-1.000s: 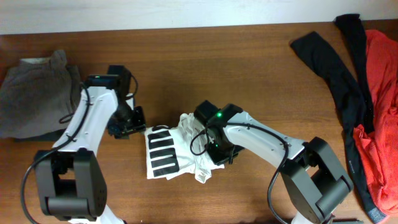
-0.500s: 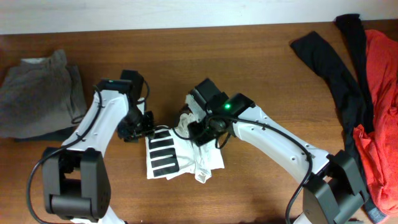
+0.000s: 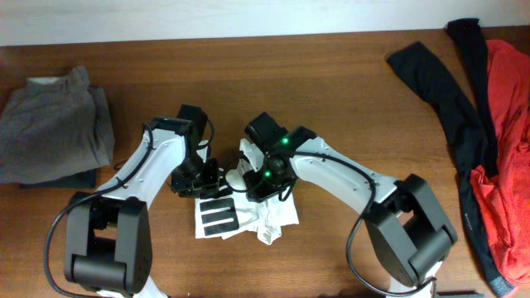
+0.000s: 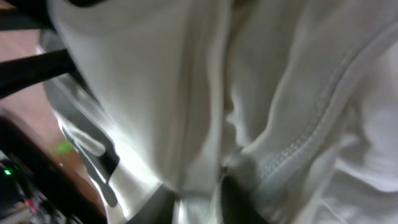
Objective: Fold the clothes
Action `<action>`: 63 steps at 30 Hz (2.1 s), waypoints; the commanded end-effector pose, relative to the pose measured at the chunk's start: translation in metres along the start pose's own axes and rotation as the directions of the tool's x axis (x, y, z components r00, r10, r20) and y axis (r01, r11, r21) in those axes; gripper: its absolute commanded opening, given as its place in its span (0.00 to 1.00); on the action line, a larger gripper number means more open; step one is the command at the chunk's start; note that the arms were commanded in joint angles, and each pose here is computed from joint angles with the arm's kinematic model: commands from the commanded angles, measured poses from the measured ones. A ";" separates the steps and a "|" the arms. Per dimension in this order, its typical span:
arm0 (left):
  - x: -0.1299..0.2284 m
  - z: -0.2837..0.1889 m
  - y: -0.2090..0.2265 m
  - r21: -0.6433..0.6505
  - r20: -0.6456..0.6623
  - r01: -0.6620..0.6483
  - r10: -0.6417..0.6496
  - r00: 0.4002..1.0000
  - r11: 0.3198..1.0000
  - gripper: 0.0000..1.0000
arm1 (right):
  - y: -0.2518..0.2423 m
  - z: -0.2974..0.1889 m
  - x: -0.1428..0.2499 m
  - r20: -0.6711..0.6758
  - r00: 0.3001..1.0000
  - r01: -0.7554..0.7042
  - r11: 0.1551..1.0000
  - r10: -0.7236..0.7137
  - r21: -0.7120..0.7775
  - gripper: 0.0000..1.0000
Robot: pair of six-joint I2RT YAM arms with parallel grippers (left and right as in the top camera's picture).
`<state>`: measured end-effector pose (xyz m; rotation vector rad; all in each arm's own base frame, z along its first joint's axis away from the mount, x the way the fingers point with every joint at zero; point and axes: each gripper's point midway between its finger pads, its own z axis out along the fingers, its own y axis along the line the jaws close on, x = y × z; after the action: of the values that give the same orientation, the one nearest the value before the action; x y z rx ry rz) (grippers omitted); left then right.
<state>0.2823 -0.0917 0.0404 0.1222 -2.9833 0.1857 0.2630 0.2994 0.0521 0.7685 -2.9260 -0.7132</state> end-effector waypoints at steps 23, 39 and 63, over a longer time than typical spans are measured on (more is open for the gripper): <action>0.006 0.052 -0.027 0.095 0.027 -0.049 0.047 0.999 0.994 0.49 | -0.077 -0.043 0.023 -0.019 0.987 -0.149 0.947 0.161 0.285 0.04; -0.005 0.041 -0.032 0.108 0.057 -0.055 0.049 0.997 0.993 0.39 | -0.124 -0.065 0.039 0.059 0.942 -0.313 0.804 0.330 0.506 0.17; -0.007 -0.003 -0.117 0.314 0.137 -0.315 0.286 0.948 0.896 0.48 | -0.116 -0.071 0.010 -0.032 0.997 -0.057 0.938 0.072 0.341 0.40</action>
<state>0.3117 -0.1887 0.0564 -0.2262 -3.0571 0.6952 0.3231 0.1766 0.0883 0.6342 -3.1312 -0.2138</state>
